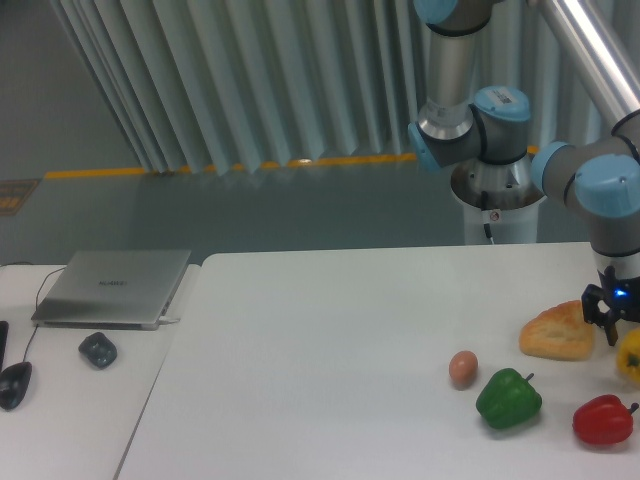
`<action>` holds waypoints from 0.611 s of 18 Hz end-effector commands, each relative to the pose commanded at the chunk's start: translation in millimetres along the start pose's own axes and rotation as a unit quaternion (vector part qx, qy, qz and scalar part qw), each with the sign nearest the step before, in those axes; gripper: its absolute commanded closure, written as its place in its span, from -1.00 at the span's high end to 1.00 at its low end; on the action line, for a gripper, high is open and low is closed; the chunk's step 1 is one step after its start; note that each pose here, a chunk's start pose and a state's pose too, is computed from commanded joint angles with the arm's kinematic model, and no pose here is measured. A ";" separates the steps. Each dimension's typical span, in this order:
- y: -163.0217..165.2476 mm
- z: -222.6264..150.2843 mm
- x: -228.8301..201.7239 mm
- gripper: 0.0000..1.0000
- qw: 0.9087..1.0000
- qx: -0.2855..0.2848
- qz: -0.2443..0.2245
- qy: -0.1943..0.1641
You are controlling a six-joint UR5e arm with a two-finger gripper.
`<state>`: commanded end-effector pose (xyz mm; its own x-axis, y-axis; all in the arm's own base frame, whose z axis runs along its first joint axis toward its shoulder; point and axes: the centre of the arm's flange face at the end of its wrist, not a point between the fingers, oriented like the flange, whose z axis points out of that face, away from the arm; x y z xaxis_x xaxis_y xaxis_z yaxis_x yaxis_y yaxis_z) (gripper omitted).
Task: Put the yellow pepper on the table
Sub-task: 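Lower the held yellow pepper onto the table surface, then open the gripper and lift it off the yellow pepper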
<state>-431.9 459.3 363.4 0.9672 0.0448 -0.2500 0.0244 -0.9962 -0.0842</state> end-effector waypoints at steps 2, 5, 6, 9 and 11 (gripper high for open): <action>2.4 -12.0 -14.2 1.00 1.000 0.002 -0.008 0.027; 1.3 -30.1 -28.5 1.00 0.999 0.001 0.014 0.044; -1.3 -37.0 -31.8 1.00 0.998 0.008 0.042 0.041; 14.9 -41.5 -44.9 1.00 0.988 0.005 0.141 0.057; 27.0 -44.2 -51.6 1.00 0.974 0.005 0.218 0.060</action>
<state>-469.9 426.7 416.6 0.9079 -0.3919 -0.1489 -0.3969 -0.9179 -0.0040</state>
